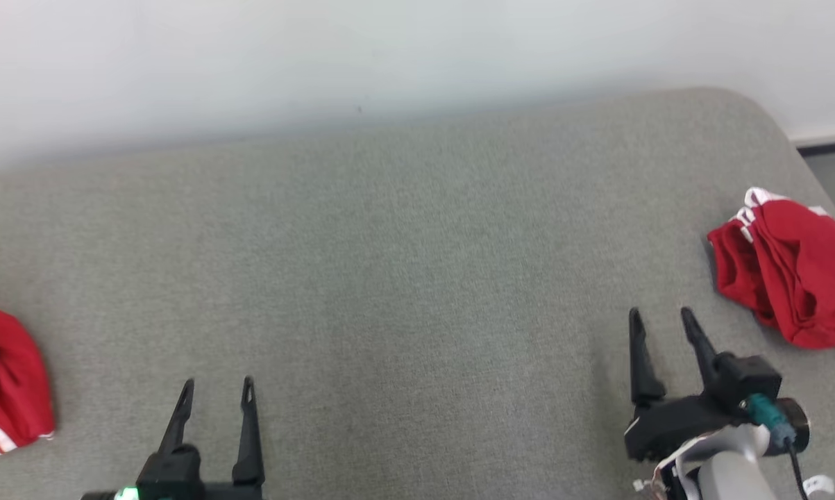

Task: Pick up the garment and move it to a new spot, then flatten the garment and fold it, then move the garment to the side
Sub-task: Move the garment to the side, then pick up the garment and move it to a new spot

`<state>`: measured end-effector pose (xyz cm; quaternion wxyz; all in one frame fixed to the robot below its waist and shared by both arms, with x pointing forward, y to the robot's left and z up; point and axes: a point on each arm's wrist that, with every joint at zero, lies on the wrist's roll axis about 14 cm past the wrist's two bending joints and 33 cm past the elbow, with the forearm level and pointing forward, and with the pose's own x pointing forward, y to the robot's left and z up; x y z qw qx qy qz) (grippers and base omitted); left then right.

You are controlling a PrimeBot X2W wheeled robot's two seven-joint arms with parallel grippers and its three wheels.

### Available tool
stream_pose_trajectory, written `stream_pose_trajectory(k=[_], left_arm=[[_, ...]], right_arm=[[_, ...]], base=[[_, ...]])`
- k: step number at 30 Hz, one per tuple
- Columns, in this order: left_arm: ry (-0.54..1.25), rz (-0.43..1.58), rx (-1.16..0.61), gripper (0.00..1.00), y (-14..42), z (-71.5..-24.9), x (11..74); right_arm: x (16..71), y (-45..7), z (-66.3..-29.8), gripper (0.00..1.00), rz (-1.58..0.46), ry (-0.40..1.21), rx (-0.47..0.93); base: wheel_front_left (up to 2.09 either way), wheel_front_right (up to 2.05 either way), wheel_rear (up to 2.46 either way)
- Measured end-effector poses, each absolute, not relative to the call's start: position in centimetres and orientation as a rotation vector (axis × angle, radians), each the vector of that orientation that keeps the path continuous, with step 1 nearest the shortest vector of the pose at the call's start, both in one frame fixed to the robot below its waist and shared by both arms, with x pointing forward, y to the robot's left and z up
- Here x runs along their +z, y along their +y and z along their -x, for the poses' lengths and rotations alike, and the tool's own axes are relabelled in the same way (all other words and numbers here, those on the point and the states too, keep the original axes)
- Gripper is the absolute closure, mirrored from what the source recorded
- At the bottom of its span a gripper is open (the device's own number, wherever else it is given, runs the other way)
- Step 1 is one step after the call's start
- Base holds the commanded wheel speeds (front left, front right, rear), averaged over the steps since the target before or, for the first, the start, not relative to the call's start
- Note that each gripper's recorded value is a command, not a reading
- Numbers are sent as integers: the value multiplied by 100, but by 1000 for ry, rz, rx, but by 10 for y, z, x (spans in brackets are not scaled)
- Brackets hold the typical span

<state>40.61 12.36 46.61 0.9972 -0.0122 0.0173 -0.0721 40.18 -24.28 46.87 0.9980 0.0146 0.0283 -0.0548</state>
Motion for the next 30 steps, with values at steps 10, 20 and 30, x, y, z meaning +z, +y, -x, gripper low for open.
stream_pose_trajectory(k=[10, 20, 30], left_arm=[[22, 29, -29, 0, 161, -382, 474], [6, 29, 38, 0, 185, -364, 479], [1, 31, 52, 0, 190, -358, 480]], right_arm=[[483, -219, -392, 0, -41, 14, -48], [487, -200, -389, 0, -79, -1, 1], [484, -192, -386, 0, -91, 8, 21]], base=[[0, 0, 0], [0, 0, 0], [0, 0, 0]])
